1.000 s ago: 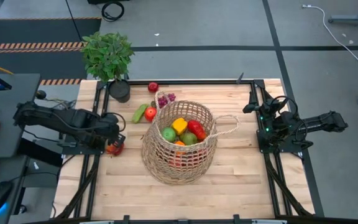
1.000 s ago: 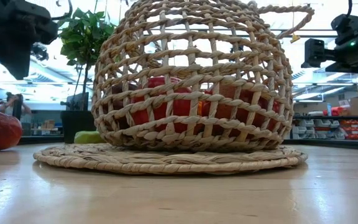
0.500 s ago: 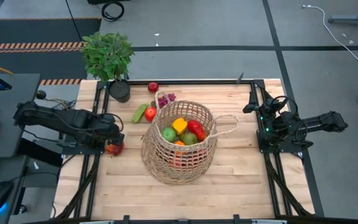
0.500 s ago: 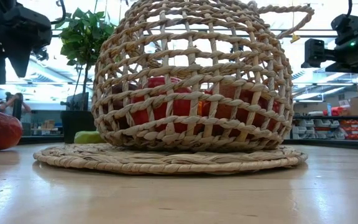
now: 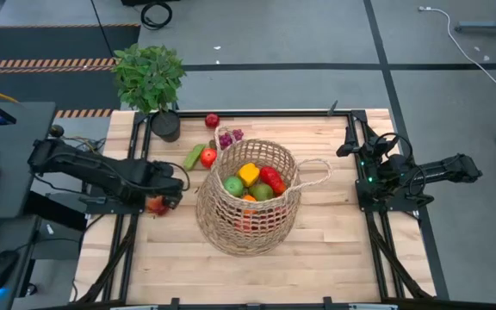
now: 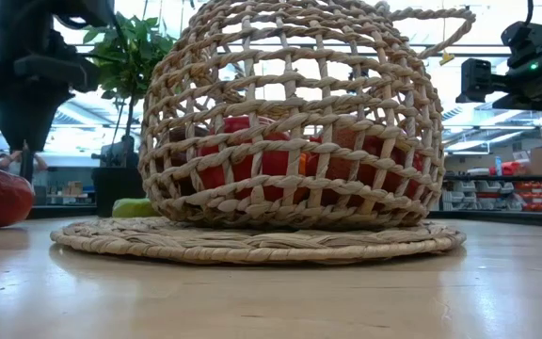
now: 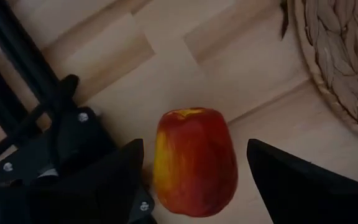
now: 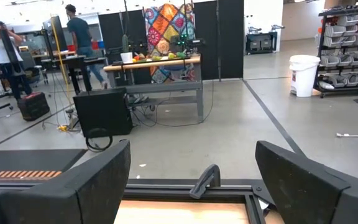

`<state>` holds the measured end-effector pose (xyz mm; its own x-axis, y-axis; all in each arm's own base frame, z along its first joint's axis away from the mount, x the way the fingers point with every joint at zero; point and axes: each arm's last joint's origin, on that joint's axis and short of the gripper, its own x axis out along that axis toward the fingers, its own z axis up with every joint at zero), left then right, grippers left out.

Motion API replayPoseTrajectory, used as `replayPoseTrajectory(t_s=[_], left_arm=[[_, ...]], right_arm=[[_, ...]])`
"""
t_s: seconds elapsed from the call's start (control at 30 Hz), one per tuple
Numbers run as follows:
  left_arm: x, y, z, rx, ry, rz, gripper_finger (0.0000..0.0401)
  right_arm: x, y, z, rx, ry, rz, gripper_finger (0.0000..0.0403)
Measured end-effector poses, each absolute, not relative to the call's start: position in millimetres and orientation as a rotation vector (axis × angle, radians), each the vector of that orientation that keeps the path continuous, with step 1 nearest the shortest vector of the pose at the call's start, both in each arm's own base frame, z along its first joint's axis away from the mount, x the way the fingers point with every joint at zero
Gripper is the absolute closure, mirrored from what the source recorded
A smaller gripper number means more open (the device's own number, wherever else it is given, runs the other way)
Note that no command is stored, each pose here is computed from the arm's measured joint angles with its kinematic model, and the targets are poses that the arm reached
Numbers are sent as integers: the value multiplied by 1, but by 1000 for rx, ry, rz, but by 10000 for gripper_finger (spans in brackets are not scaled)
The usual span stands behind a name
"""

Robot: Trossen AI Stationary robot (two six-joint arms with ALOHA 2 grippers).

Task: Build produce basket
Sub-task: Put the red apple into the brown basket

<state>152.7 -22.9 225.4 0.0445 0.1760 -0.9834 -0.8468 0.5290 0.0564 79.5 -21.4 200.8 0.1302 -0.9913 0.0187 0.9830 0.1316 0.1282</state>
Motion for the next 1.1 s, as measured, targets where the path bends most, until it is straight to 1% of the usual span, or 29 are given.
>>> replayPoseTrajectory(t_s=[0.13, 0.27, 0.4, 0.47, 0.67, 0.77, 0.9, 0.97, 1.1], left_arm=[[165, -22, 216, -653, 1340, 861, 109], [172, -17, 208, -711, 1412, 878, 112], [177, -15, 202, -720, 1440, 901, 112], [179, -13, 199, -731, 1465, 883, 112], [184, -12, 190, -702, 1541, 865, 112], [181, -12, 179, -713, 1572, 862, 112], [170, -15, 161, -785, 1641, 846, 112], [166, -16, 158, -786, 1662, 852, 112], [169, -17, 157, -792, 1642, 834, 113]], right_arm=[[80, -21, 201, 92, -108, -1436, 54], [80, -21, 201, 92, -108, -1436, 54], [80, -21, 201, 92, -108, -1436, 54], [80, -21, 201, 92, -108, -1436, 54], [80, -21, 201, 92, -108, -1436, 54], [80, -21, 201, 92, -108, -1436, 54], [79, -21, 201, 93, -109, -1437, 54], [80, -21, 201, 92, -108, -1436, 54], [80, -21, 201, 93, -109, -1436, 54]])
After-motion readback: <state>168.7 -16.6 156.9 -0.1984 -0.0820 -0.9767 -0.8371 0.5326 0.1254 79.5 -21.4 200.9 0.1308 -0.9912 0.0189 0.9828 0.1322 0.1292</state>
